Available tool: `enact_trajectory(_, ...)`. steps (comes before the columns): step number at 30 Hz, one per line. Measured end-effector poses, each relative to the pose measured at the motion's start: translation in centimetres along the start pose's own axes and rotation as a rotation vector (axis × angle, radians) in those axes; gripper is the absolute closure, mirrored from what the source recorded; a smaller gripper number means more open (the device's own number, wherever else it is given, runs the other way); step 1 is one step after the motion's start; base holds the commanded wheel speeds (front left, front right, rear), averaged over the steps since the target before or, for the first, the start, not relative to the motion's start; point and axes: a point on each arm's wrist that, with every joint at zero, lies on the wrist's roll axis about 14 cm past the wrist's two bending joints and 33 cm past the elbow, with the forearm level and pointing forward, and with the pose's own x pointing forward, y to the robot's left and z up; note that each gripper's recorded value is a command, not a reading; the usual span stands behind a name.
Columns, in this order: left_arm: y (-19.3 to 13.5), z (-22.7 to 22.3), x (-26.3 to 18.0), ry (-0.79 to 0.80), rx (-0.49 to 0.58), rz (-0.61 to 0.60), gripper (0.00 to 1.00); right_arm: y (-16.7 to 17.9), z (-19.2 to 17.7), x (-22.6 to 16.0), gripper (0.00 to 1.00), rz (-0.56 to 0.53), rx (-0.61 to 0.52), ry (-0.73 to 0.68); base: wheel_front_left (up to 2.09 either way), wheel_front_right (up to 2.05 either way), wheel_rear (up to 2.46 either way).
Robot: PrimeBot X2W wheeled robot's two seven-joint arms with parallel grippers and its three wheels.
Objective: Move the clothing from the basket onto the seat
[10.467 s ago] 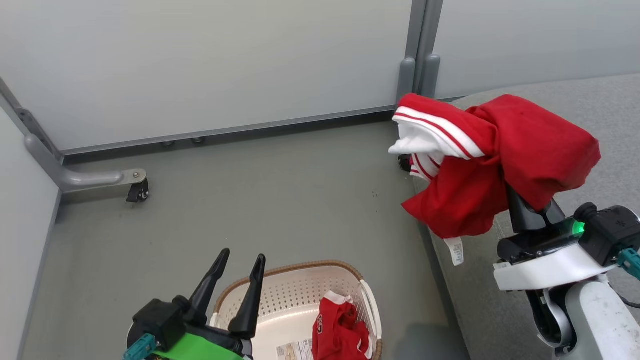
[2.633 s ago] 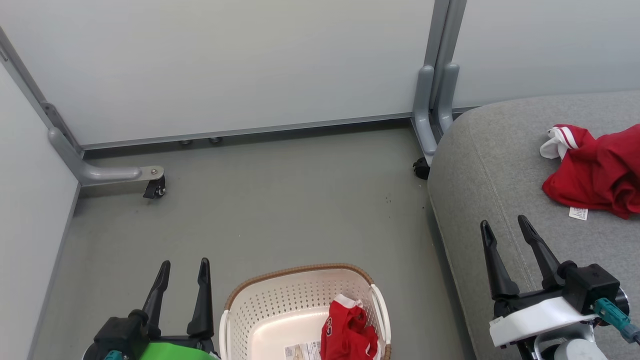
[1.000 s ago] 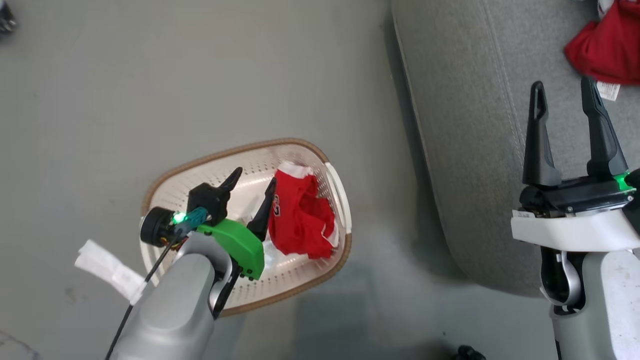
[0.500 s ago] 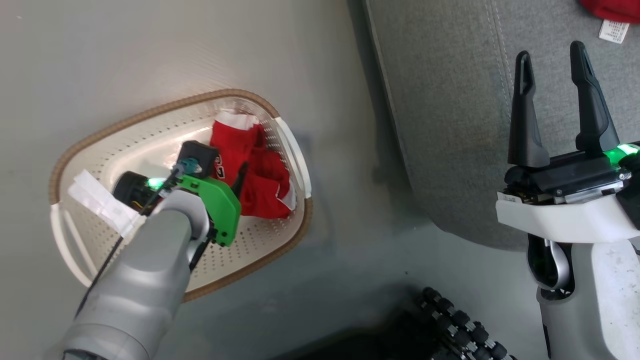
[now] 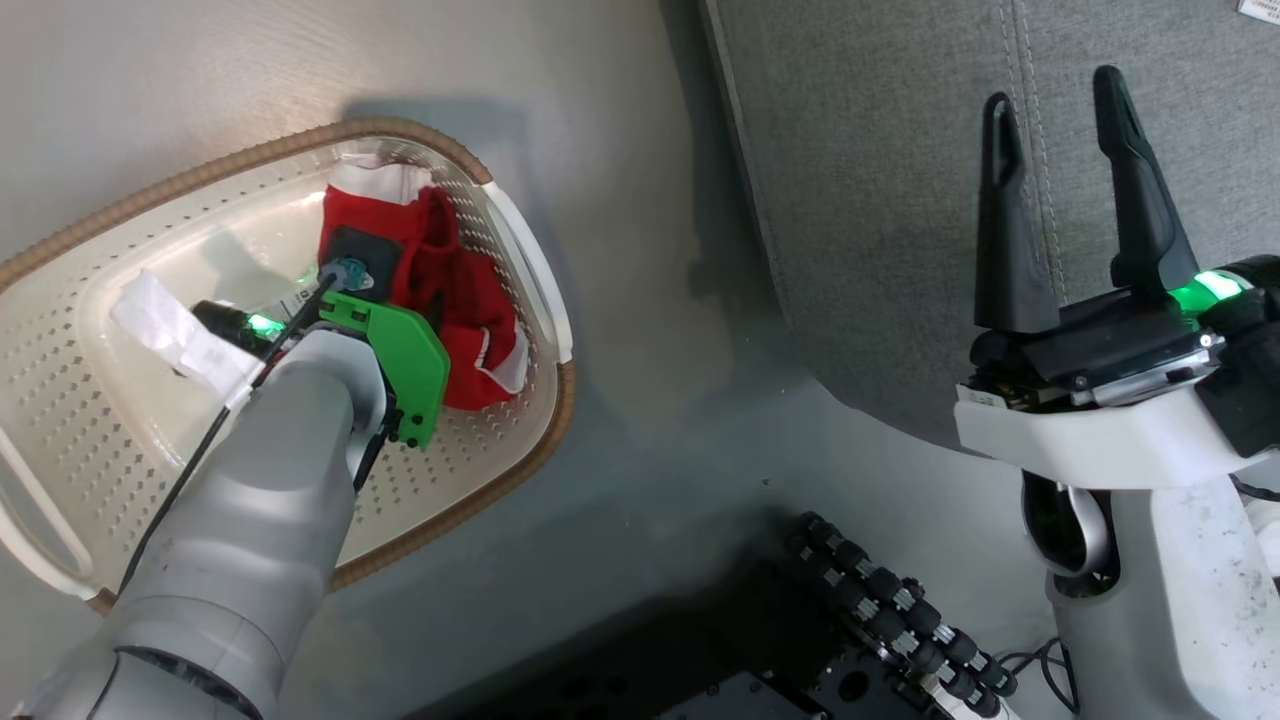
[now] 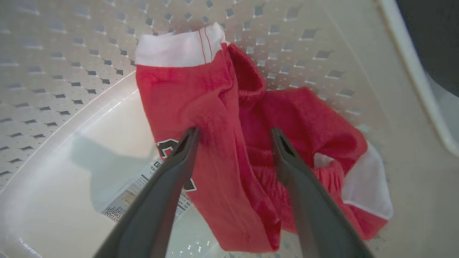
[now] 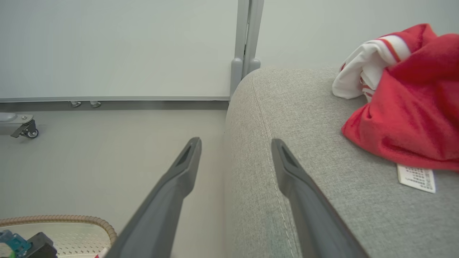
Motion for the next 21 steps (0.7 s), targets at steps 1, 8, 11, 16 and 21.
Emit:
enact_trajectory(1, 0.3, -0.2, 0.2, 0.011, 0.007, 0.016, 0.0, 0.1, -0.2, 0.0, 0.0, 0.004, 0.002, 0.005, 0.0, 0.0, 0.0)
enact_trajectory(8, 2.1, -2.2, 1.0, 0.126, 0.047, 0.087, 0.0, 0.9, -1.2, 0.1, 0.0, 0.023, 0.016, 0.031, 0.0, 0.0, 0.0)
enact_trajectory(11, 2.3, -2.5, 1.2, 0.153, 0.044, 0.091, 0.0, 0.9, -1.5, 0.0, 0.0, 0.023, 0.024, 0.04, 0.0, 0.0, 0.0)
enact_trajectory(16, 2.3, -3.6, 1.4, 0.222, 0.047, 0.081, 0.0, 1.2, -2.0, -0.2, 0.0, 0.027, 0.034, 0.053, 0.0, 0.0, 0.0)
enact_trajectory(21, 2.9, -3.9, 1.8, 0.257, 0.049, 0.083, 0.0, 1.4, -2.7, -0.5, 0.0, 0.028, 0.043, 0.072, 0.0, 0.0, 0.0)
